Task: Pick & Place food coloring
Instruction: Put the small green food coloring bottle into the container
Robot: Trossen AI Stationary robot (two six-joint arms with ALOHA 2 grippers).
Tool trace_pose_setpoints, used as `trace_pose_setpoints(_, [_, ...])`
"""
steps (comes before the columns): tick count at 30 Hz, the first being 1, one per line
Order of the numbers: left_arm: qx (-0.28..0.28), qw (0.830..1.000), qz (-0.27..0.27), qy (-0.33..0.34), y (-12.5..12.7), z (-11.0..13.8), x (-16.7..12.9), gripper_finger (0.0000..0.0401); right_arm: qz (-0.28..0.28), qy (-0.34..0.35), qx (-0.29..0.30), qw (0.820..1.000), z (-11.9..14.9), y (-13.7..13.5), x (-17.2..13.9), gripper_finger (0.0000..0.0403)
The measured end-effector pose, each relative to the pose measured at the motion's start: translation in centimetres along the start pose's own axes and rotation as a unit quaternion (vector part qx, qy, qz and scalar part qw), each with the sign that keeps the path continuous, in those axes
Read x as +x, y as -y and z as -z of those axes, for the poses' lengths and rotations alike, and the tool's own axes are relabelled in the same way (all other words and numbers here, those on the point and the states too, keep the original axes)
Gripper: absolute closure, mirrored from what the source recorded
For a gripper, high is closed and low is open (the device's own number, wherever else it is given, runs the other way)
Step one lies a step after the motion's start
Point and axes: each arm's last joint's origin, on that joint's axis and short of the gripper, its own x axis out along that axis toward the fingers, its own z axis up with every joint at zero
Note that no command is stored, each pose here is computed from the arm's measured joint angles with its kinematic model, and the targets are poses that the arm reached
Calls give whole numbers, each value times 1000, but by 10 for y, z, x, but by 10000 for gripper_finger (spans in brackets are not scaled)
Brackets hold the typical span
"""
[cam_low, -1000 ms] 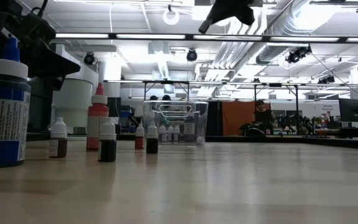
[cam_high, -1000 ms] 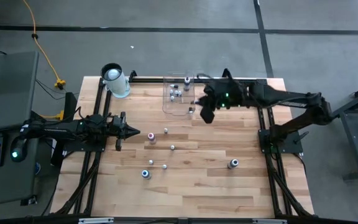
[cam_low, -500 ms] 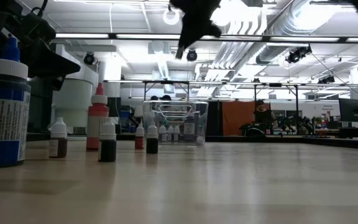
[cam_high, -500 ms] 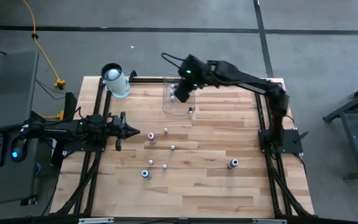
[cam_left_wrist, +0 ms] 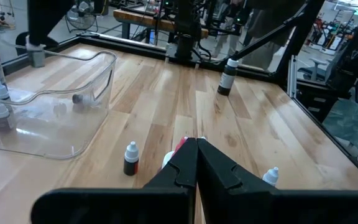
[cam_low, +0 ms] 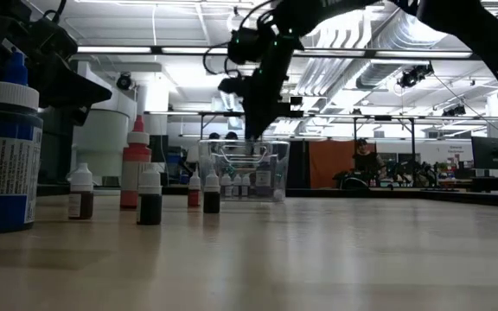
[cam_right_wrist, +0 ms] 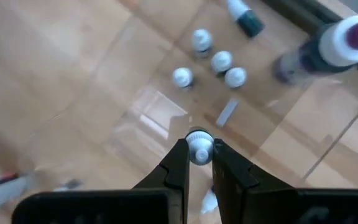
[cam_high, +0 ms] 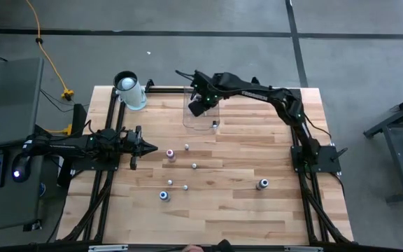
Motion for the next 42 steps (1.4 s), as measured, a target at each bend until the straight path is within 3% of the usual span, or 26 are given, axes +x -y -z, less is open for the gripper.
trace_pose_setpoints(11, [0, 1000, 1, 0, 0, 0, 0, 400, -12, 16, 43, 999, -8, 7, 34, 364])
trace_pose_setpoints(20, [0, 1000, 1, 0, 0, 0, 0, 400, -7, -1, 45, 999, -5, 7, 65, 364])
trace_pose_setpoints(26, [0, 1000, 1, 0, 0, 0, 0, 400, -3, -11, 15, 1000, -3, 8, 79, 364])
trace_pose_setpoints(35, [0, 1000, 1, 0, 0, 0, 0, 400, 10, -8, -109, 994, -2, 9, 82, 364])
trace_pose_setpoints(42, [0, 1000, 1, 0, 0, 0, 0, 400, 24, -3, -140, 990, -3, 10, 82, 364])
